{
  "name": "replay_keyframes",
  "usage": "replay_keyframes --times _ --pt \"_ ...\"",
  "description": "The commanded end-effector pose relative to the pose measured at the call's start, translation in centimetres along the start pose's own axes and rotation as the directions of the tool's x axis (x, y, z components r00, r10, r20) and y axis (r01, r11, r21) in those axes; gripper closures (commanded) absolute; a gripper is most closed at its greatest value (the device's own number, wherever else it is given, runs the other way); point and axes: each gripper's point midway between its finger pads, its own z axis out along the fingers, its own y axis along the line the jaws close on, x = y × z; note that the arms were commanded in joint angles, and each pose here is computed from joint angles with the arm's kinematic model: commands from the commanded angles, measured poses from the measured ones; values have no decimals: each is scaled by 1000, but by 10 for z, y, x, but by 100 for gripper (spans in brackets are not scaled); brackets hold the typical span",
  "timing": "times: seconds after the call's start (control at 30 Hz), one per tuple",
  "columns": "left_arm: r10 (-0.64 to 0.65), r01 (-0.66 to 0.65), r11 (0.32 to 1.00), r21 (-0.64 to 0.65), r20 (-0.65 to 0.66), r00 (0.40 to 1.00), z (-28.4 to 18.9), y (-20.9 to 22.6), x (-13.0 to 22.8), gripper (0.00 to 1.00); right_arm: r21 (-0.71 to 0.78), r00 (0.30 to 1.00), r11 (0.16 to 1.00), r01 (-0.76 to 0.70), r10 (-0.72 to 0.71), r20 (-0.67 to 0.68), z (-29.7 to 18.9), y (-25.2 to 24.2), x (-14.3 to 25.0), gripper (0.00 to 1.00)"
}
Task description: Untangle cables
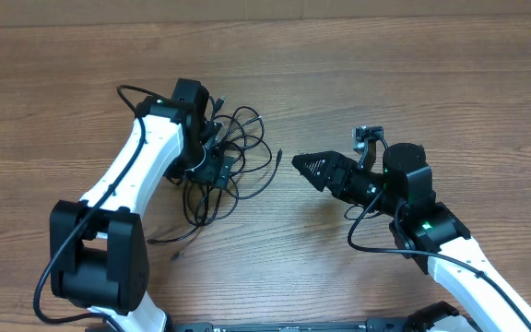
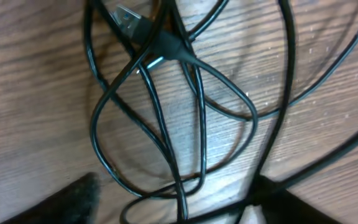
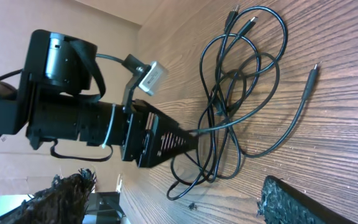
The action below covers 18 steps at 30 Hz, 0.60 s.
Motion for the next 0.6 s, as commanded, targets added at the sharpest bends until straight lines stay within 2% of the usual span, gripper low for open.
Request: replay_keyframes --times 0.0,0.07,0.13,0.43,0.47,0.53,0.57 --pt "15 -15 1000 -5 -11 1000 8 -1 -4 44 -18 999 999 31 -30 29 -4 12 -10 13" --pt "15 -15 1000 -1 -10 1000 9 -1 -5 66 -16 999 999 29 -29 28 -4 11 -9 13" --pt "14 -14 1000 4 -10 1000 9 -2 -5 96 -14 999 1000 28 -27 27 -4 11 -9 12" --pt "6 -5 998 65 -16 1000 9 -12 -3 96 -14 999 1000 27 -26 26 -4 11 -9 12" --pt "6 -5 998 68 -15 1000 9 -13 -3 89 -14 999 1000 27 -27 26 -4 11 -9 12" --pt "6 -5 997 71 -15 1000 9 -13 -4 49 -13 999 1000 27 -27 26 -4 11 -9 12" --pt "6 -5 997 71 -15 1000 9 -13 -4 38 -13 999 1000 27 -27 26 -4 11 -9 12"
